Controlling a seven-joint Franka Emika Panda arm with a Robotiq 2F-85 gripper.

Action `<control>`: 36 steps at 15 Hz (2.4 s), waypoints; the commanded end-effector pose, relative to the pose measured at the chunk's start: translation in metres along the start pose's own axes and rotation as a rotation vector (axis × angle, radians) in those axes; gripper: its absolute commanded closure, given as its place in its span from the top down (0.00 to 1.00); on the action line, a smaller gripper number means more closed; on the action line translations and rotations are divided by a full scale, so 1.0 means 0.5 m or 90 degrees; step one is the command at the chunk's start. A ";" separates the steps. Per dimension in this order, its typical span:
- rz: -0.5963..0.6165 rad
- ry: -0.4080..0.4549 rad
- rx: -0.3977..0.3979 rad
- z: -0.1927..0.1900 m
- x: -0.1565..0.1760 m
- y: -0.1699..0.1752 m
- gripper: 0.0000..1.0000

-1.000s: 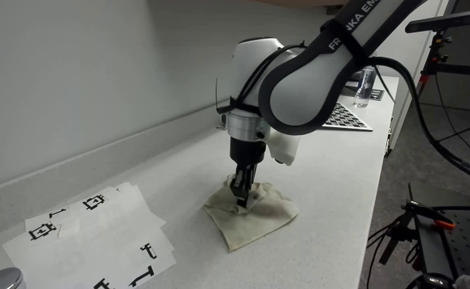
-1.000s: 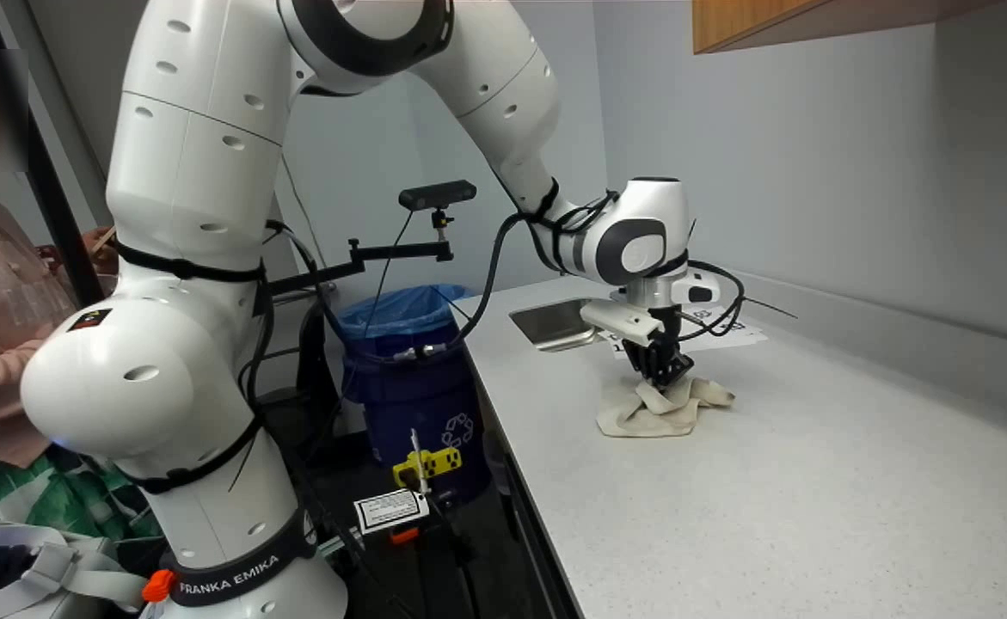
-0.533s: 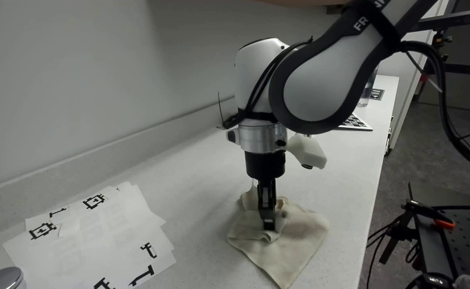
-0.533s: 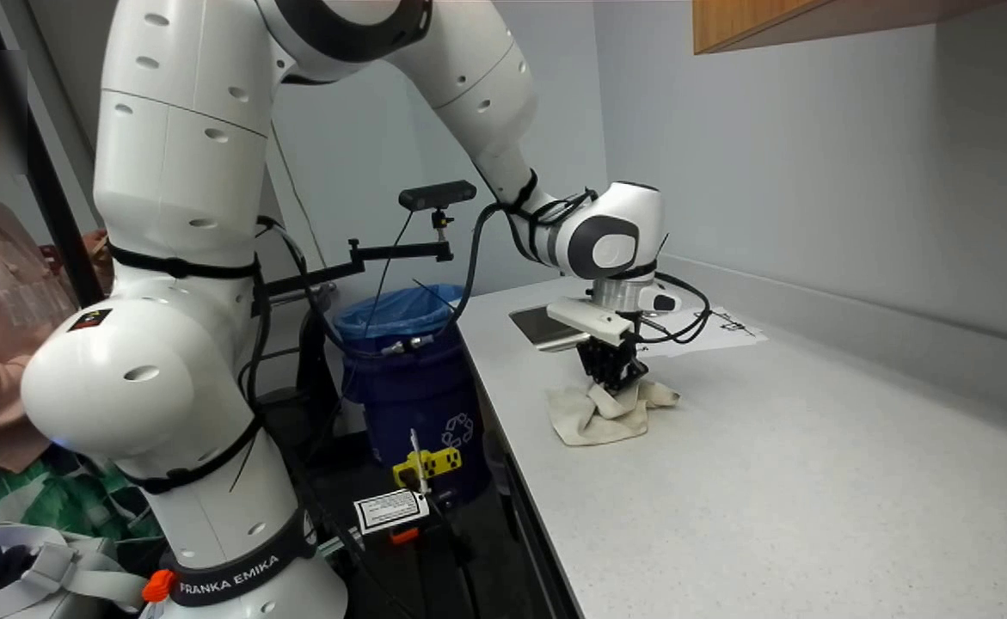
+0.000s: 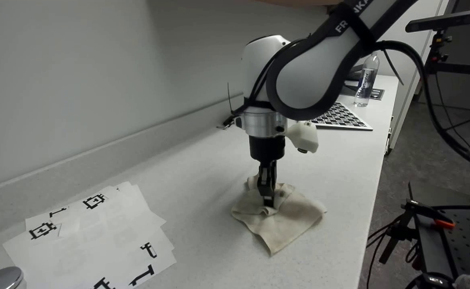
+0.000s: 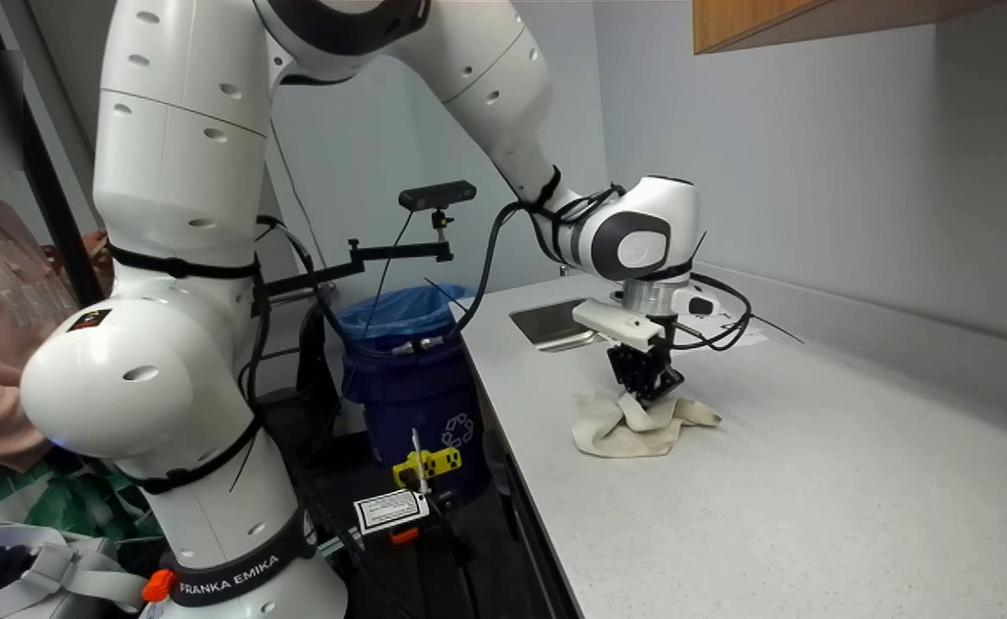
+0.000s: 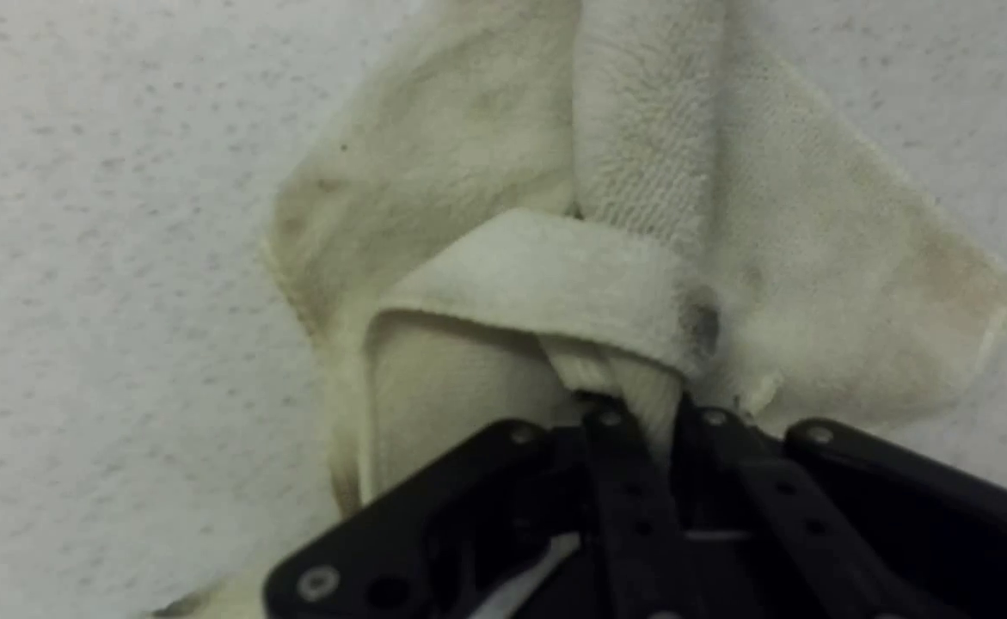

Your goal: Use the towel to wipe the counter

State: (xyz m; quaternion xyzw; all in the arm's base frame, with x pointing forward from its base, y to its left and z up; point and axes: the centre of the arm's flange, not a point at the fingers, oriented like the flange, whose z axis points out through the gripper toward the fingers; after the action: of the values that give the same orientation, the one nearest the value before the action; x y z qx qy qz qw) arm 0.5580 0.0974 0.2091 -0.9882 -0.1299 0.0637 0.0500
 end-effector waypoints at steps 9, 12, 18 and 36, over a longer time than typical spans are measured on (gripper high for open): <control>0.153 0.134 -0.003 -0.046 0.056 0.158 0.02; 0.117 0.087 0.000 0.017 0.056 0.103 0.02; 0.025 -0.007 0.031 0.059 0.026 -0.013 0.02; 0.009 0.071 -0.038 -0.007 0.062 0.016 0.02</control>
State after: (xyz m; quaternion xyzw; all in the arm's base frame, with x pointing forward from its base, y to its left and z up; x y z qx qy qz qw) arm 0.5636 0.1219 0.2094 -0.9845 -0.1555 0.0536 0.0611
